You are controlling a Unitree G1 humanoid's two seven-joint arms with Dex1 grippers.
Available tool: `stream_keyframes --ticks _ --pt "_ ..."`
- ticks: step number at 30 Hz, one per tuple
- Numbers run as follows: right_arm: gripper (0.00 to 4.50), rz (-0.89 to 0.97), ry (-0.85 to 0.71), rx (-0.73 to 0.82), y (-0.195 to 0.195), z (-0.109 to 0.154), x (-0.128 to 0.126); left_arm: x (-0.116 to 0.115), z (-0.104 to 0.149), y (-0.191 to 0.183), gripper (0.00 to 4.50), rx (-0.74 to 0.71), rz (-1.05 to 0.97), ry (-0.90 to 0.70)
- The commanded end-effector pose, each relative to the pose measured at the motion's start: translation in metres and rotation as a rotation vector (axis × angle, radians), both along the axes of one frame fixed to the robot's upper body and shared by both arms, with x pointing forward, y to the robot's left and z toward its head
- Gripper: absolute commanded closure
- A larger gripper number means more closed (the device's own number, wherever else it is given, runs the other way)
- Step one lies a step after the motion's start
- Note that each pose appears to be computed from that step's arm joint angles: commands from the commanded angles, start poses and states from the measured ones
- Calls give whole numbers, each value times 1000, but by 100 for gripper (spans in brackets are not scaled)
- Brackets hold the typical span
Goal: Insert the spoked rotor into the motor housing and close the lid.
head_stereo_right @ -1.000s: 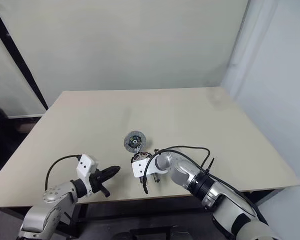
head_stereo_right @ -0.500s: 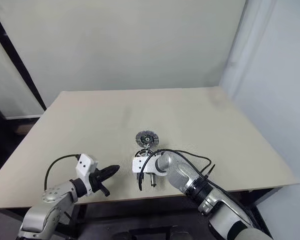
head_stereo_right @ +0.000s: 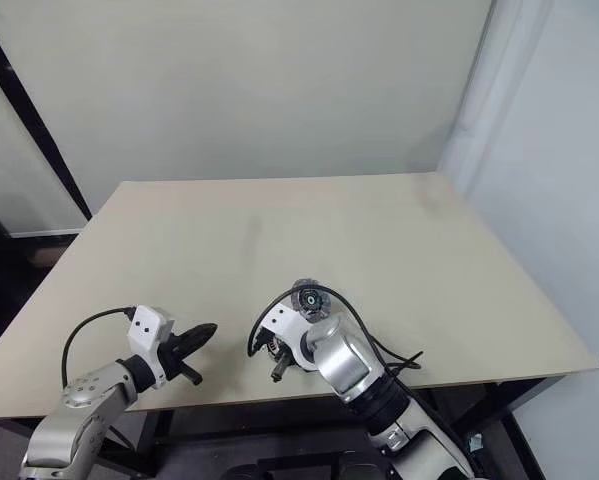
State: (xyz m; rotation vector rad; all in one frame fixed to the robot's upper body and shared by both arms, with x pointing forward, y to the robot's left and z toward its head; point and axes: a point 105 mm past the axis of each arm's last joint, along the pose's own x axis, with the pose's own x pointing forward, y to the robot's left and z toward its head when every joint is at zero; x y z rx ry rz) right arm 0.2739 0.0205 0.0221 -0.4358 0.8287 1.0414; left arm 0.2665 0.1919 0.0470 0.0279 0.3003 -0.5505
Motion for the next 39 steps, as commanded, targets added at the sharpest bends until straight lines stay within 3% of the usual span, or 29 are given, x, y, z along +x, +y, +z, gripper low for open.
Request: stream_keyframes --ticks 1,14,22,33,39 --pt "441 -20 110 70 21 3 -19 4 13 2 450 11 10 -63" --pt "441 -255 287 197 55 16 -27 8 10 -3 450 26 3 -79" --pt "441 -383 301 247 61 15 -18 7 8 -4 450 30 3 -84" --pt "441 -312 268 286 70 25 -17 6 7 -5 450 39 -5 -83" --pt "246 -242 171 287 73 34 -16 7 6 -5 450 45 -13 -82"
